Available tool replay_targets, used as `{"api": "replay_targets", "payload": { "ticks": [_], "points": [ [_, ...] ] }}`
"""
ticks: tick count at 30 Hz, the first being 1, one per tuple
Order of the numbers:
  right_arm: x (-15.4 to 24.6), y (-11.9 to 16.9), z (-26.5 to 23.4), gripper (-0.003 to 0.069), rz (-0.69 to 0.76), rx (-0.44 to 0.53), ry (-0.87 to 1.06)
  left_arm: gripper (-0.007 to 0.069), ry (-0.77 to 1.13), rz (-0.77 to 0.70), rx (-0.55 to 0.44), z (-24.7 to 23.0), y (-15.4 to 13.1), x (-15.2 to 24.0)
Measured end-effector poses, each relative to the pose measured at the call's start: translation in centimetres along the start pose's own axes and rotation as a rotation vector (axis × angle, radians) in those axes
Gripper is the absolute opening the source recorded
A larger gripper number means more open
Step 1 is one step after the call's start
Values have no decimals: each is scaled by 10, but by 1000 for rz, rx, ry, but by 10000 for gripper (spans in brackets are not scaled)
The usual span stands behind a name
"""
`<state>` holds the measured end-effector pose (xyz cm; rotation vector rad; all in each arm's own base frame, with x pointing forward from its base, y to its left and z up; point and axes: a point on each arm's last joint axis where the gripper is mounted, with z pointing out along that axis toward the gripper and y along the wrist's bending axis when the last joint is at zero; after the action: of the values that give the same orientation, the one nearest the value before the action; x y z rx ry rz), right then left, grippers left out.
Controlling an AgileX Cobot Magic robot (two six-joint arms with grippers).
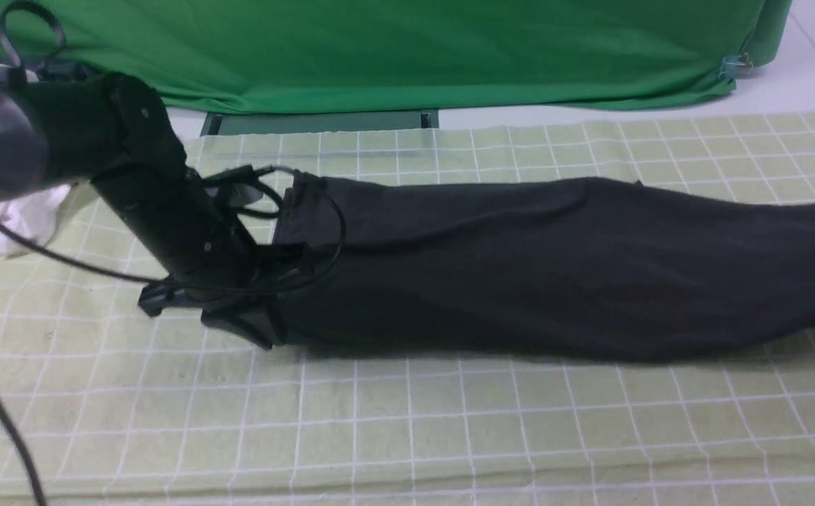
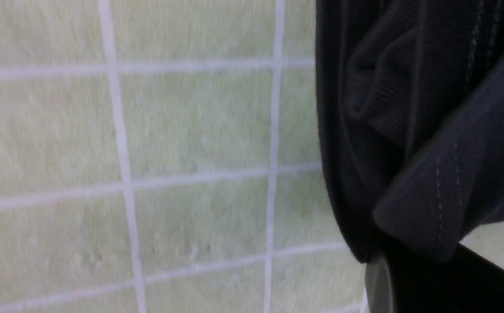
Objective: Fold a long-sleeved shirt over a green coffee tablecloth.
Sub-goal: 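Fold the right end of the dark garment over onto its left end with the right gripper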
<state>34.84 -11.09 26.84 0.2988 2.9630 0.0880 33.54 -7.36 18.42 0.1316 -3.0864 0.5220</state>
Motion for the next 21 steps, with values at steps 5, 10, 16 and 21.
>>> {"api": "replay_targets", "payload": {
  "ticks": [5,10,16,21],
  "points": [
    [19,-10,-15,15,34,11,-10,24,109,1,-21,16,12,44],
    [26,-20,-27,15,67,15,-34,24,27,-1,-32,18,20,62],
    [27,-21,-28,15,72,16,-39,25,21,3,-22,11,17,66],
    [26,-22,-28,15,70,19,-45,39,81,-25,20,11,13,71]
  ]
}}
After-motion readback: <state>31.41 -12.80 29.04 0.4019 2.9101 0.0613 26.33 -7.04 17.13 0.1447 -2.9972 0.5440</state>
